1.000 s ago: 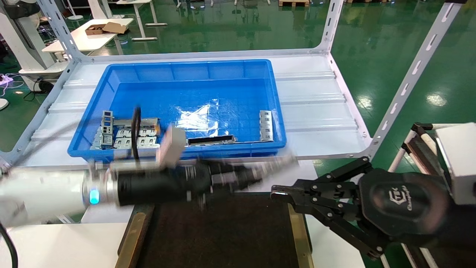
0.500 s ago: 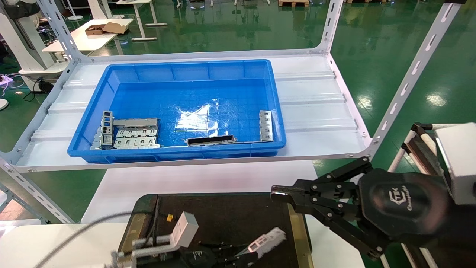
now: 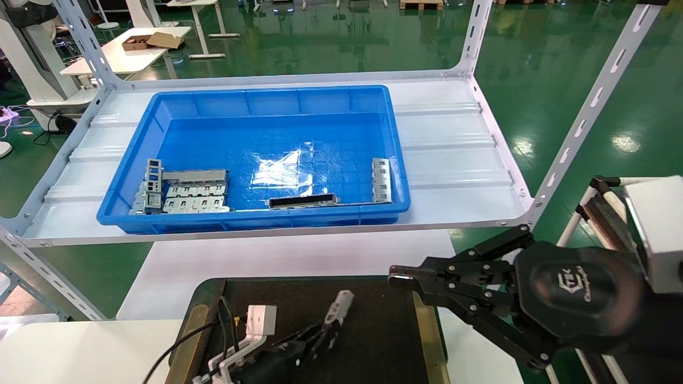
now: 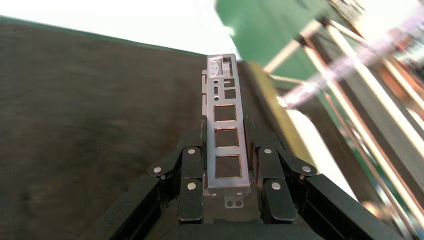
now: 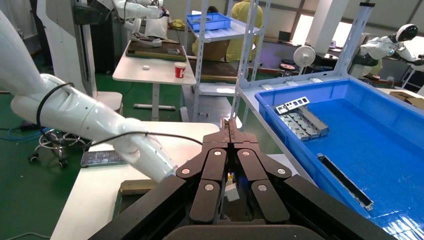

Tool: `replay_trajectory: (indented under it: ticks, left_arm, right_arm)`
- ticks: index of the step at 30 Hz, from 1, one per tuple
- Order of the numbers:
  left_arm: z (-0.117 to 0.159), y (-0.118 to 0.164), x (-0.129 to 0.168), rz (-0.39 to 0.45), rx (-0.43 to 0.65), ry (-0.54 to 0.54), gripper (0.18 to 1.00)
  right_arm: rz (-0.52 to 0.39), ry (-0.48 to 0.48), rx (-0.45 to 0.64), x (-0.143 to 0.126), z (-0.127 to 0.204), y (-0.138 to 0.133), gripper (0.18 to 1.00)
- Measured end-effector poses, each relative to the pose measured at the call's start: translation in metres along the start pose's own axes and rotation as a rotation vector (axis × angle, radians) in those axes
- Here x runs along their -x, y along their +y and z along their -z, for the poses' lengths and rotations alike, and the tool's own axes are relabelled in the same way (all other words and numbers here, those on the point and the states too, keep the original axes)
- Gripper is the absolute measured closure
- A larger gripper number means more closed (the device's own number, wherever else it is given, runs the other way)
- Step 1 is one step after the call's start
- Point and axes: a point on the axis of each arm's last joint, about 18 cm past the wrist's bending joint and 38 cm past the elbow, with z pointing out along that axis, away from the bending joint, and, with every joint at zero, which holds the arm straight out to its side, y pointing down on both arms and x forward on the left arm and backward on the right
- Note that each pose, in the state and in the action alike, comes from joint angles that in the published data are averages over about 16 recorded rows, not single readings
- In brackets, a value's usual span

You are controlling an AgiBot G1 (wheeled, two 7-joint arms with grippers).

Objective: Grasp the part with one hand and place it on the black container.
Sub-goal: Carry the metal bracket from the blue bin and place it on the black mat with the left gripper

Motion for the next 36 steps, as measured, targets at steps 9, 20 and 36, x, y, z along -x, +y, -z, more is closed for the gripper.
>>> replay_trajectory:
  ticks: [9, 20, 36]
  left_arm:
    - [-0.02, 0.01, 0.002, 0.103, -0.064, -0.149, 0.86]
    - [-0.025, 0.025, 0.001, 0.151, -0.065, -0.206, 0.86]
    - [-0.026, 0.03, -0.001, 0.126, -0.03, -0.208, 0.815]
  right_arm:
    - [0.0, 0.0, 0.0, 0.0, 0.0, 0.0, 0.988]
    - [0.0, 0.0, 0.0, 0.0, 0.0, 0.0, 0.988]
    - [0.0, 0.0, 0.0, 0.0, 0.0, 0.0, 0.953]
